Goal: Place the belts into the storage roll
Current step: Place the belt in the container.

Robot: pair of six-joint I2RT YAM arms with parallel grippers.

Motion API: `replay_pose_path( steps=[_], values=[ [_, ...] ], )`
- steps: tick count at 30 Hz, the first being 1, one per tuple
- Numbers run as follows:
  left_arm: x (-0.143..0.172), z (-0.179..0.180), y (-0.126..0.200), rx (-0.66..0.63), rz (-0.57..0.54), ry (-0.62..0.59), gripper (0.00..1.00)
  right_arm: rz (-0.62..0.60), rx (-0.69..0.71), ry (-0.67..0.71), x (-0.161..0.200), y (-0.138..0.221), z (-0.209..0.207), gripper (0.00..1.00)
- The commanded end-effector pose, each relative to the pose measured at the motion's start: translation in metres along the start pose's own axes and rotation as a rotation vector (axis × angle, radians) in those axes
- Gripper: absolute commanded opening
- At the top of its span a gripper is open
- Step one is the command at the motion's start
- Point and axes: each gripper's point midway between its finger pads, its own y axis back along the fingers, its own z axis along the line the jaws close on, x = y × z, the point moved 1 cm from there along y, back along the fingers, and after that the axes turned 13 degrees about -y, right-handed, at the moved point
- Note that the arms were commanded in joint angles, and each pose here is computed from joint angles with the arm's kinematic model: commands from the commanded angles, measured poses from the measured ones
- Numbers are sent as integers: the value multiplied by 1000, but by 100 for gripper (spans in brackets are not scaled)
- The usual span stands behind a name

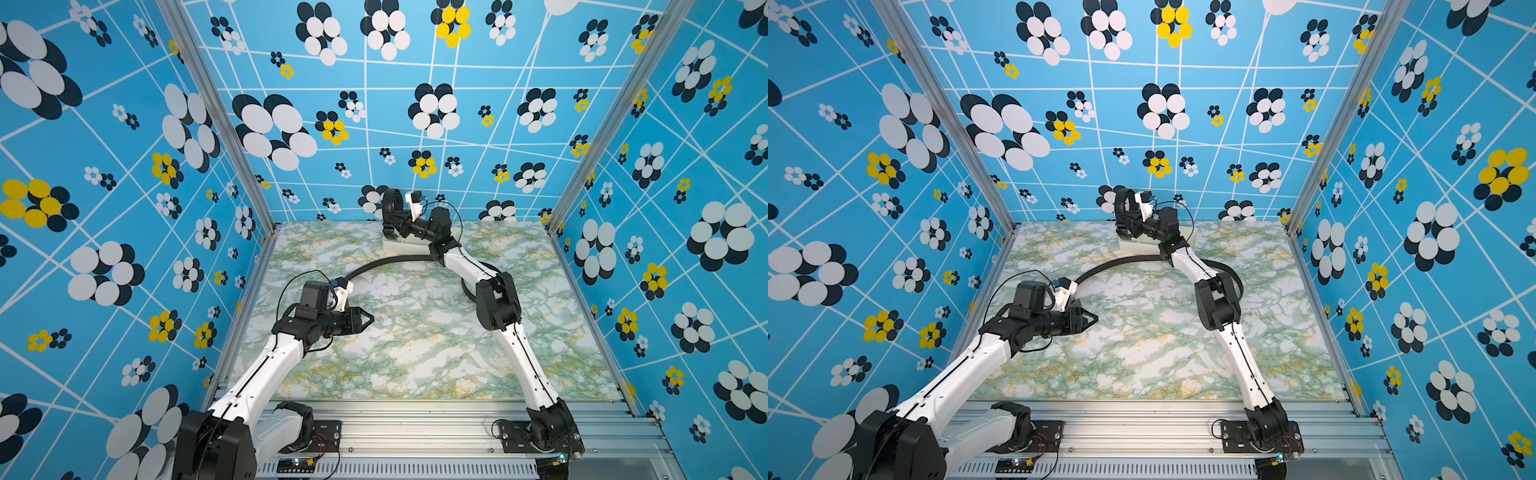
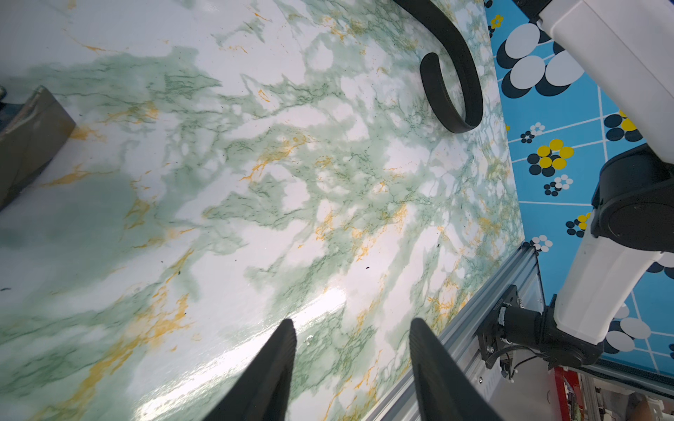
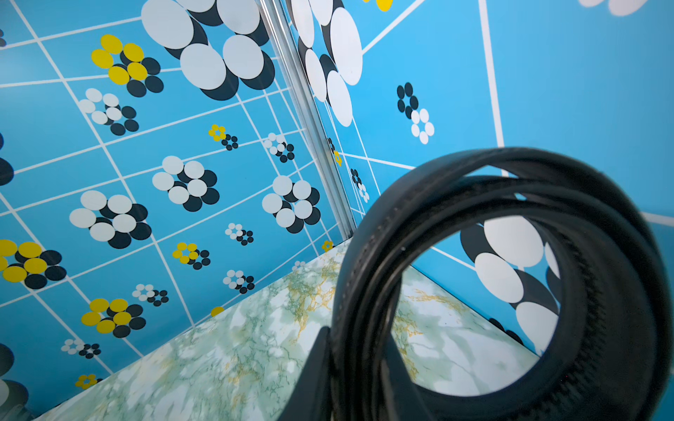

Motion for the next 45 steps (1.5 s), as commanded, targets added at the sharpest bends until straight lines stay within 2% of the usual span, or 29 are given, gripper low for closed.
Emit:
replay_pose_path(
  steps=[1,8,13,21,34,39,45],
  values=[
    [6,-1,1,19,-10,-30,54,15,-30,41,12,1,0,0],
    [14,-2,0,24,-5,-29,54,61,-29,33,37,7,-6,0],
    [15,0,-1,21,-7,-26,54,55,-29,37,35,7,-5,0],
    [15,-1,-2,26,-11,-22,54,-6,-41,100,-4,6,14,0],
    [19,1,-1,25,-10,-11,54,-42,-42,133,-20,0,14,0],
    [17,1,-1,24,-18,-19,54,-20,-33,158,-15,0,5,0],
    [21,2,-2,26,-8,-16,54,13,-17,149,9,4,-17,0]
  ],
)
